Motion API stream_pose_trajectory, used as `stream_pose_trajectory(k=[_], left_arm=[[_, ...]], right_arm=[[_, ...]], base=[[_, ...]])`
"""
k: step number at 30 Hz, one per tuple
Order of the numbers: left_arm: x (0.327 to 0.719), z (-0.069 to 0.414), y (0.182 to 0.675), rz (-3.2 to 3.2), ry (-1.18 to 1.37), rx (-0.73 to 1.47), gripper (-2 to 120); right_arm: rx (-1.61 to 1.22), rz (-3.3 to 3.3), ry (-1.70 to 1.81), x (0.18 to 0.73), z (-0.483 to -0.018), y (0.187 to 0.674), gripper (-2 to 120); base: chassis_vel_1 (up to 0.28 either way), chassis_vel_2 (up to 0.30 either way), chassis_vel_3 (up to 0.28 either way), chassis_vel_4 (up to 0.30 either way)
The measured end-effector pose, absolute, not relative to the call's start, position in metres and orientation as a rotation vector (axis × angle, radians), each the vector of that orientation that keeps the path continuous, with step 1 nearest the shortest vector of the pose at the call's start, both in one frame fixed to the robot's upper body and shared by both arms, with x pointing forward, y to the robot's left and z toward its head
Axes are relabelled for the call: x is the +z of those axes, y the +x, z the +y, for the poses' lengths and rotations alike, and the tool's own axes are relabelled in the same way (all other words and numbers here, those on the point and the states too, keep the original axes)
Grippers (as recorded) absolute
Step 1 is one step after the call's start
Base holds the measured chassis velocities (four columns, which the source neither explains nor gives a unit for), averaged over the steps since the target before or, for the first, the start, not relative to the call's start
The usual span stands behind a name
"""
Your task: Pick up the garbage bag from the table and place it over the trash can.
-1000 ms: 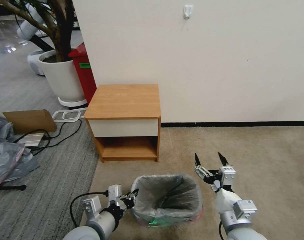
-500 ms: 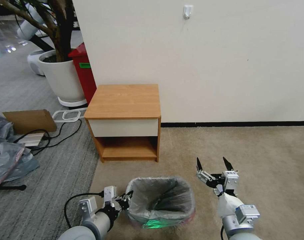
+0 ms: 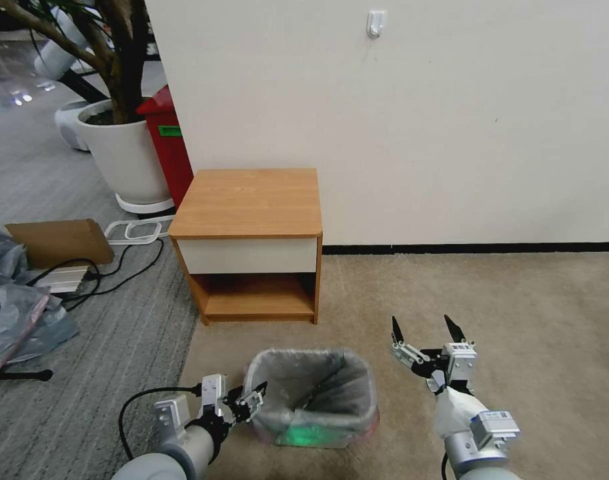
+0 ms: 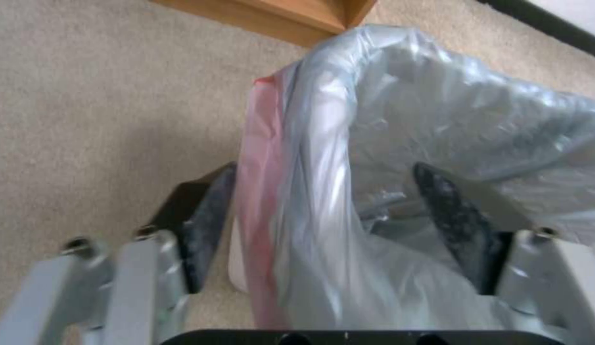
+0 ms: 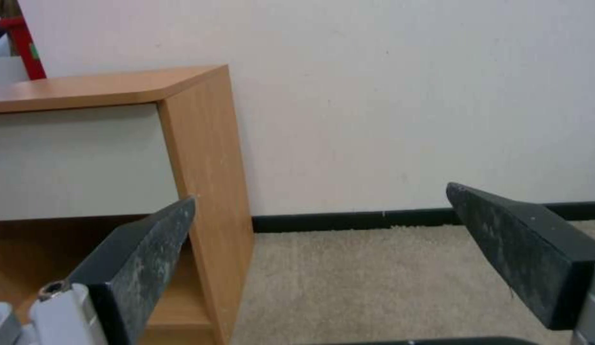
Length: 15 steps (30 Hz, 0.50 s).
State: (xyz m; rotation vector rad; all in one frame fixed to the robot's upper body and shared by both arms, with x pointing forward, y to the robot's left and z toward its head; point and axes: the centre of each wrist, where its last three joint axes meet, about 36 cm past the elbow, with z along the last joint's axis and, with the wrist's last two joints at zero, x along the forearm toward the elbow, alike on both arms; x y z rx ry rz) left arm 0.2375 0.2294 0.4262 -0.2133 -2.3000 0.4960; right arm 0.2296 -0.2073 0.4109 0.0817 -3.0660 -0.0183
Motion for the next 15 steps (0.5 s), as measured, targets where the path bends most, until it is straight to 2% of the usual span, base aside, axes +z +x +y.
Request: stream_pose_trajectory(k=[5,8,15], left_arm=[[0.429,0.230,0.234,-2.415,-0.193,0.488,93],[0.424,0.230,0.233,-2.545,-0.173,0.454,99],[0.418,0.254,0.222,-2.980,-0.091,0.058,100]], right_arm=[[-0.050,-3.063,0.087,0.410,-0.208,0.228,100],[-0.058,-3.059,0.087,0.409,-0.211,0.225,100],[-0.088,-3.116,0.051,0.402,-0.217,0.207,100]], base=[[0.000,0.000,0.000,0.000],[0.000,0.000,0.000,0.000],[0.000,0.000,0.000,0.000]])
